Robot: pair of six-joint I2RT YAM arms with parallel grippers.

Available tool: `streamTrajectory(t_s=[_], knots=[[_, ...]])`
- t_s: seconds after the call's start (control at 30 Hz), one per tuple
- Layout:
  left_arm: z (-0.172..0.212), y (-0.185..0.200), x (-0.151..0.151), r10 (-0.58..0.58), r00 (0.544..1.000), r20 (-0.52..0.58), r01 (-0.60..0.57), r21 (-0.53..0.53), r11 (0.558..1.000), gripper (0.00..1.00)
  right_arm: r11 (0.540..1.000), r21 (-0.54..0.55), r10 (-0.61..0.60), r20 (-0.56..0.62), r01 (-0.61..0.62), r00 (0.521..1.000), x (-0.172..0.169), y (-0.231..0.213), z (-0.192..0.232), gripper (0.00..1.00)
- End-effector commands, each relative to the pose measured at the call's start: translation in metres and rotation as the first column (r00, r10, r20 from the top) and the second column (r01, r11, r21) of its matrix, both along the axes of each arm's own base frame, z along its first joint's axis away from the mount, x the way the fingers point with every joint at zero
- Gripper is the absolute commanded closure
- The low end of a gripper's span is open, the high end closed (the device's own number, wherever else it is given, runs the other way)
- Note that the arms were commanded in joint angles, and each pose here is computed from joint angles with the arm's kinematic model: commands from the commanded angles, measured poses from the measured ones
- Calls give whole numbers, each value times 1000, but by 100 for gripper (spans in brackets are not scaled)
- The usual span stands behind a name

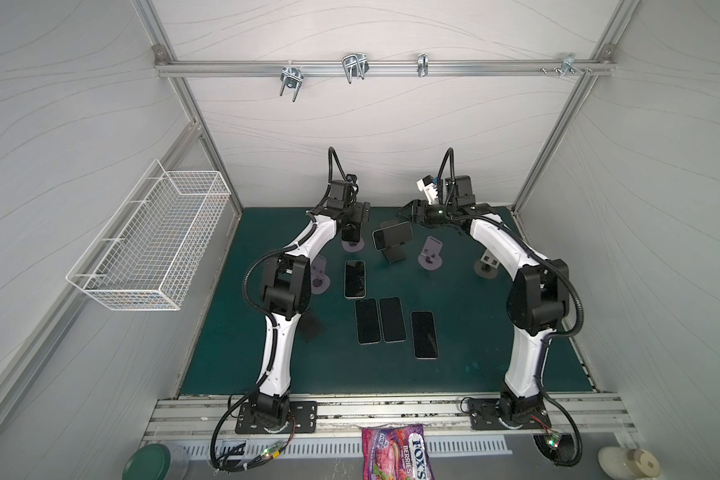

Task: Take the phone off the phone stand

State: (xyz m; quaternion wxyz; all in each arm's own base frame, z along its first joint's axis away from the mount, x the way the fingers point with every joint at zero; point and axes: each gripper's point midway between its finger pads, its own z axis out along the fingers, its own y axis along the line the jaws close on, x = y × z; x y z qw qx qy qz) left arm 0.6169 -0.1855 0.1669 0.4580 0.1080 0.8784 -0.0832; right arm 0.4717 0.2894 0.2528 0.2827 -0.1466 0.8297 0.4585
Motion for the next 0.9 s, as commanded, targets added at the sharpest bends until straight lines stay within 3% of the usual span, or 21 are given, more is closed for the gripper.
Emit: streamTrajectory(t_s=[0.0, 0.87], knots=[[3, -1, 7, 2, 1000, 17, -2, 15, 1000, 5, 999, 3, 38, 30, -38, 999, 0, 10, 6, 27], [2, 4, 3, -19, 1000, -14, 19, -8, 1000, 14, 999, 7, 38, 10, -38, 999, 7, 21, 3, 29]])
